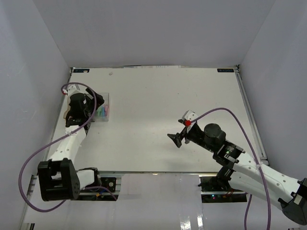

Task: Sort the stationery into containers
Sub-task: Place the pen in the storage box, then reset both arms

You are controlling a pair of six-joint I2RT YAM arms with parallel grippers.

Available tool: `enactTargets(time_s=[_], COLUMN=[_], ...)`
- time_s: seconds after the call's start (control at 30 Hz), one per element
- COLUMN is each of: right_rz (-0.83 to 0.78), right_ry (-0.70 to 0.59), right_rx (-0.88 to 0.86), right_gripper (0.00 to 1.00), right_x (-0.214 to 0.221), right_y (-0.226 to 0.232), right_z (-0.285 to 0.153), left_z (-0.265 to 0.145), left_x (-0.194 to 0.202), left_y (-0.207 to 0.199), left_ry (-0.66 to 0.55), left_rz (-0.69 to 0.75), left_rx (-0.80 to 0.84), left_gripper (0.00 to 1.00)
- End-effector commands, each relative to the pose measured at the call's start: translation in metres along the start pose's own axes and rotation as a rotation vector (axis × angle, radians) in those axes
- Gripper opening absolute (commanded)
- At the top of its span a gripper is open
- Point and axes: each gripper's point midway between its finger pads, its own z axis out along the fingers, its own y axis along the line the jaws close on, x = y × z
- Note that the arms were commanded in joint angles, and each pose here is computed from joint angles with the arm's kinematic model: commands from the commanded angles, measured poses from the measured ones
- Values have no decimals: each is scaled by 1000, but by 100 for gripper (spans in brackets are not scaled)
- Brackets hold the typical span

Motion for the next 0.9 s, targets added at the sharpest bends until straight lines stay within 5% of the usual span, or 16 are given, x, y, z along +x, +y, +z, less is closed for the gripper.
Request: enactTargets(time_s=[0.0,0.27,0.47,0.87], right_rz=[49,129,161,177], right_ry=[-55,-81,-68,-122], right_rx=[153,534,650,719], right_gripper=[90,90,90,90], right_x=[-37,-56,-59,-46], right_y=[-27,-87,-102,-108], right_z=[-14,-71,-102,-128], left_z=[-51,-154,-206,-239], left_x=[-44,-58,-55,-32], left_y=[-36,-53,-56,-45], left_ry=[-44,-75,-93,-62], left_rz=[113,268,308,309], left_rx=[121,257,316,333], left_gripper=[95,98,98,98])
